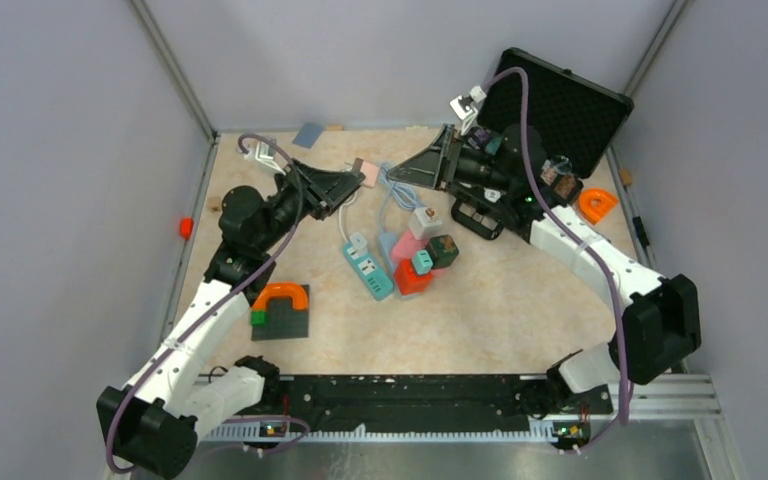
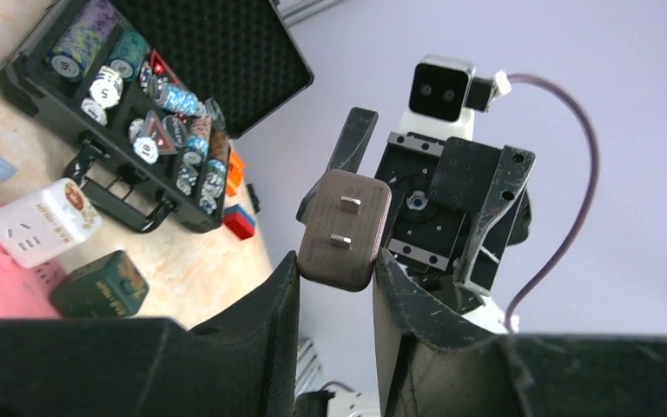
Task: Insert the plug
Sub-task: Pick up the plug from the center of the board.
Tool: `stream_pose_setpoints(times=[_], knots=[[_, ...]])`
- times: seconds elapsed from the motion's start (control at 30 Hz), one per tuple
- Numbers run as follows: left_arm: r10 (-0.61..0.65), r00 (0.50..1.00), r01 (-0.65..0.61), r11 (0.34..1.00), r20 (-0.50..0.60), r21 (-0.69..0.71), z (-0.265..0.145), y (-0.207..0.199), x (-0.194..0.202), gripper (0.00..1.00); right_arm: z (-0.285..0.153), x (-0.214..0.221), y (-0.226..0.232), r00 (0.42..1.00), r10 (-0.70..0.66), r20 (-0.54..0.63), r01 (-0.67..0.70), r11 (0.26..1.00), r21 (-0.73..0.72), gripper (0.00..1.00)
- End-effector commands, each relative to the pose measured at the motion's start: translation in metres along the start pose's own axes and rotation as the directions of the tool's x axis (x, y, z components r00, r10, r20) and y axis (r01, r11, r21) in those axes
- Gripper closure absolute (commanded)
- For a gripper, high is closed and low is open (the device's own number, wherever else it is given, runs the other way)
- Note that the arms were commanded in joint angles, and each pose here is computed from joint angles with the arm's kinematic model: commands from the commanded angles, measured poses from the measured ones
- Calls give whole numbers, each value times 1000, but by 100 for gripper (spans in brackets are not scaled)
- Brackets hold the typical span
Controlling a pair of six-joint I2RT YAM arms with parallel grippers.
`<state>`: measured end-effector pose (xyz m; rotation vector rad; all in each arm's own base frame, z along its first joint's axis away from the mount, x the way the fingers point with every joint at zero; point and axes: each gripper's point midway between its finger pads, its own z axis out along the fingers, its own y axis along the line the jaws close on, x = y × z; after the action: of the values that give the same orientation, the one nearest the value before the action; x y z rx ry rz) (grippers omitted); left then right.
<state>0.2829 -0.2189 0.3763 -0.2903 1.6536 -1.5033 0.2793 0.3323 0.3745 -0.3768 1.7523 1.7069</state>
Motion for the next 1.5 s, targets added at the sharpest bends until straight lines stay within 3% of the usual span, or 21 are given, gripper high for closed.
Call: stream_pose_setpoints(times=[0.0,0.3,0.43,0.53,0.57,0.63,0.67,0.73,0.77,0.8,0.9,0.97,1.2,1.47], knots=[[-113,986,94,984,121,153,-4,-38,-25,100,12,-28,33,997,-1,71,11,990,-141,12],[-148,985,134,978,85,160,-2,-37,-20,100,40,-26,31,998,60,26,-55,983,-176,24],[-158,984,145,977,78,154,-1,-34,-19,100,46,-26,37,998,63,5,-60,975,-214,35],[-162,984,150,978,76,148,0,-31,-17,100,50,-23,41,997,68,-21,-71,971,-228,54],[-162,984,150,978,74,147,0,-30,-17,100,51,-22,41,997,76,-31,-81,969,-234,64],[-163,984,152,979,69,139,0,-29,-15,100,50,-19,43,995,88,-45,-97,962,-255,93],[-164,984,154,979,69,132,0,-27,-15,100,50,-17,43,994,94,-52,-104,960,-261,100],[-167,984,158,980,63,118,0,-23,-13,95,49,-14,43,994,92,-67,-107,959,-263,100],[-167,984,160,981,61,112,-1,-22,-12,85,49,-12,40,992,95,-77,-112,962,-248,100],[-168,984,161,982,60,101,-1,-19,-11,66,49,-10,37,992,89,-84,-106,968,-226,100],[-131,990,127,989,45,77,-2,-12,-6,20,49,-5,24,994,29,-106,-45,987,-153,100],[-102,994,101,994,36,36,-3,-1,-2,2,48,0,14,991,-3,-133,-10,995,-99,100],[-2,1000,0,979,-10,-206,-25,60,11,1,37,35,-45,957,-6,-289,46,990,132,100],[88,992,-123,833,-90,-539,-80,140,16,1,16,87,-114,881,177,-439,-1,928,373,100]])
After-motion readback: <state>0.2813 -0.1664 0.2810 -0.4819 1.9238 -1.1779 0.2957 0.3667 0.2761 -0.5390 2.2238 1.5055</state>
